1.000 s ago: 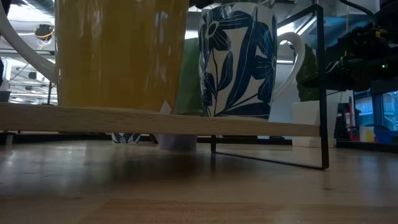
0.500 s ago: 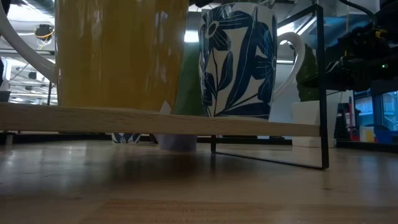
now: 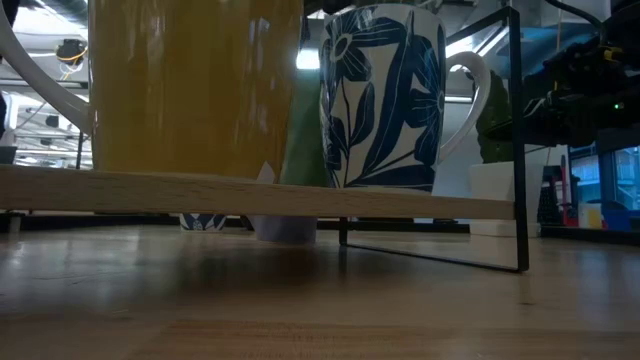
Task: Place coffee mugs
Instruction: Put the green mug at the top right corner of the shelf, then put the blue mug on the shelf aligned with the green mug
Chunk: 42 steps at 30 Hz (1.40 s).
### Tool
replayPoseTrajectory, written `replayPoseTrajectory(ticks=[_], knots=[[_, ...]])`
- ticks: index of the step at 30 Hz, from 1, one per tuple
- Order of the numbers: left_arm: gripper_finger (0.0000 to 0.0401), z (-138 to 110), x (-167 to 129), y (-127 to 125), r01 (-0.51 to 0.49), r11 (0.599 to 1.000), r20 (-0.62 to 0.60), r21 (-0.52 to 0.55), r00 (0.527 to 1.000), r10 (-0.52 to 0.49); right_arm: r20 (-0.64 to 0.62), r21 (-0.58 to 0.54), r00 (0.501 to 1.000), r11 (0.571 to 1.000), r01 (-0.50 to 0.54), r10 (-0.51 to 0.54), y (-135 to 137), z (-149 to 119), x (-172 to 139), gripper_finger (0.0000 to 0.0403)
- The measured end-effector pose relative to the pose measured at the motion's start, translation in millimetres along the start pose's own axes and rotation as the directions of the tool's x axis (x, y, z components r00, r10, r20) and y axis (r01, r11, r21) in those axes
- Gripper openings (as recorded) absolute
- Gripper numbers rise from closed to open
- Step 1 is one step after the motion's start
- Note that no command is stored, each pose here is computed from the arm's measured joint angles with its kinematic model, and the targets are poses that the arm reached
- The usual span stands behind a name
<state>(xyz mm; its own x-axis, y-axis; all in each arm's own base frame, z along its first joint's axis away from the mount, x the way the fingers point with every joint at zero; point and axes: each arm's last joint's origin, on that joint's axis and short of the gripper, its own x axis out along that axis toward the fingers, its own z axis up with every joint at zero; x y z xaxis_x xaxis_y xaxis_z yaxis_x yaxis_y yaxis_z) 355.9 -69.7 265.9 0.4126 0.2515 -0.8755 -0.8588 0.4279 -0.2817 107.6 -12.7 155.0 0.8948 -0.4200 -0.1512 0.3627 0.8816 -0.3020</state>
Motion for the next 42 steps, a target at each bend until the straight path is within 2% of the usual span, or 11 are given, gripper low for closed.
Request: replayPoseTrajectory(ticks=[4, 10, 21, 27, 35, 37, 39, 42], knots=[[0.0034, -3, 7, -3, 0.0, 1.0, -0.016, 0.023, 1.0, 0.001, 0.0, 0.0, 1.0, 1.0, 0.0, 0.0, 0, 0, 0, 0.0143], [0.0036, 0, 8, -2, -0.011, 1.0, 0.027, 0.024, 1.0, 0.011, 0.0, 0.0, 1.0, 1.0, 0.0, 0.0, 0, 0, 0, 0.0143], [0.0085, 1, 7, -3, -0.005, 0.999, 0.041, 0.038, 0.999, 0.003, 0.0, 0.0, 1.0, 1.0, 0.0, 0.0, 0, 0, 0, 0.0143], [0.0091, 1, 6, -2, -0.016, 0.997, 0.041, 0.076, 0.999, 0.013, 0.0, 0.0, 1.0, 1.0, 0.0, 0.0, 0, 0, 0, 0.0143], [0.0092, 20, -25, -6, -0.063, 0.99, 0.048, 0.128, 0.997, 0.057, 0.0, 0.003, 1.0, 1.0, 0.0, 0.0, 0, 0, 0, 0.0143], [0.0092, 29, -35, -8, -0.066, 0.983, 0.059, 0.17, 0.997, 0.056, 0.0, 0.003, 1.0, 1.0, 0.0, 0.0, 0, 0, 0, 0.0143], [0.0092, 39, -46, -8, -0.068, 0.963, 0.063, 0.262, 0.997, 0.053, 0.0, 0.003, 1.0, 1.0, 0.0, 0.0, 0, 0, 0, 0.0143], [0.0092, 52, -54, -2, -0.091, 0.902, 0.025, 0.422, 0.996, 0.089, 0.0, 0.003, 1.0, 1.0, 0.0, 0.0, 0, 0, 0, 0.0143]])
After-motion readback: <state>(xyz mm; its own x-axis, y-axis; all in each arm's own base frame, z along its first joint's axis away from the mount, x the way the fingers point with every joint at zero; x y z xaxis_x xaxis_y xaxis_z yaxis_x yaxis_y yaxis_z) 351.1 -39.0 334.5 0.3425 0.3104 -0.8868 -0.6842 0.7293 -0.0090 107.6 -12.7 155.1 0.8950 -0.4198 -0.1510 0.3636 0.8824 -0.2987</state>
